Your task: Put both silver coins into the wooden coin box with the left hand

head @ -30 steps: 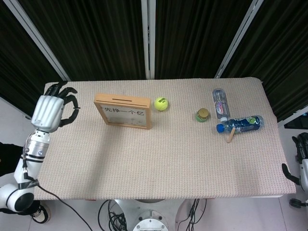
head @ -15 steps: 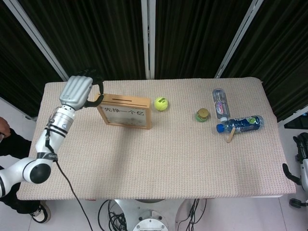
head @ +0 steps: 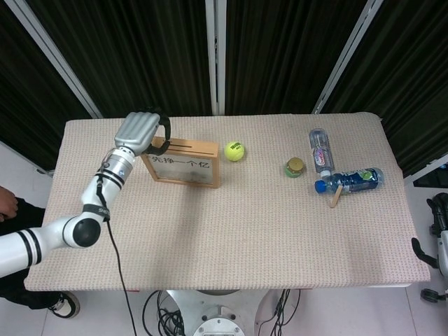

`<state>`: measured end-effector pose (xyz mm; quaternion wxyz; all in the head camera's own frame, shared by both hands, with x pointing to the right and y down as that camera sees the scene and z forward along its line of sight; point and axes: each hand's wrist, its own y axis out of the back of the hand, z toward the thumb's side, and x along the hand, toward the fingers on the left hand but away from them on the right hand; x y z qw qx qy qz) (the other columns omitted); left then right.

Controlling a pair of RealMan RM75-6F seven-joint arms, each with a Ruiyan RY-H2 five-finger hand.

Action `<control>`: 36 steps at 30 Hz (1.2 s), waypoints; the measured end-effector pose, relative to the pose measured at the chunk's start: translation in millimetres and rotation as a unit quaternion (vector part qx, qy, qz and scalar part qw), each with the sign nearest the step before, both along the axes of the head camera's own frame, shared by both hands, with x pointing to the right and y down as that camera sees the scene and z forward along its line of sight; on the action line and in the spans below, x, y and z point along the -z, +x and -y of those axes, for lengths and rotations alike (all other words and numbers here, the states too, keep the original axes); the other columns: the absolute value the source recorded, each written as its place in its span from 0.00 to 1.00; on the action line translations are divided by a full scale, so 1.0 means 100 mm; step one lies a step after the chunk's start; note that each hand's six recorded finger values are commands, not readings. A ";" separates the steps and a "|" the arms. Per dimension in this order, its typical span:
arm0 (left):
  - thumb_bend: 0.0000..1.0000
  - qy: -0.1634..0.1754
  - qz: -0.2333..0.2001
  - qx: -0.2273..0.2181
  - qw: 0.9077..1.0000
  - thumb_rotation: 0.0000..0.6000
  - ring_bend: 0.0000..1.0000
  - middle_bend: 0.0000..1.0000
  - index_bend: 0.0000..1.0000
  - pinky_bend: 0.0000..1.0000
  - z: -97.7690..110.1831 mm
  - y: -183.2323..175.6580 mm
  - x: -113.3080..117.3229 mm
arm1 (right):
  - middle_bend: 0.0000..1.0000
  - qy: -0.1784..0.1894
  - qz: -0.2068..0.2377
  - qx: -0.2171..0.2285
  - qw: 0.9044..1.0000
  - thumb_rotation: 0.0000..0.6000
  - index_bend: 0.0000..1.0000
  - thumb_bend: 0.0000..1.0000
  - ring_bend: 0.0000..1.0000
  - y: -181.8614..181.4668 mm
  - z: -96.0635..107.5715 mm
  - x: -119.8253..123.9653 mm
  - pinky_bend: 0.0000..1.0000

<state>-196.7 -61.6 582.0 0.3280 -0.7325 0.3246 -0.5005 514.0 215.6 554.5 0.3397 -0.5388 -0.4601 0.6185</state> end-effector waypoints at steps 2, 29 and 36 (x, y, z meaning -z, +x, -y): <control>0.53 -0.005 0.000 0.002 1.000 1.00 0.11 0.29 0.64 0.17 0.00 0.01 -0.04 | 0.00 0.000 0.000 -0.002 1.000 1.00 0.00 0.29 0.00 0.02 -0.01 0.00 0.00; 0.53 -0.022 -0.006 0.001 1.000 1.00 0.11 0.29 0.58 0.17 -0.03 0.13 -0.25 | 0.00 -0.003 0.001 -0.012 1.000 1.00 0.00 0.29 0.00 0.10 -0.03 -0.02 0.00; 0.44 -0.020 -0.014 -0.006 1.000 1.00 0.11 0.25 0.17 0.16 -0.04 0.16 -0.24 | 0.00 -0.002 0.000 -0.012 1.000 1.00 0.00 0.29 0.00 0.11 -0.03 -0.01 0.00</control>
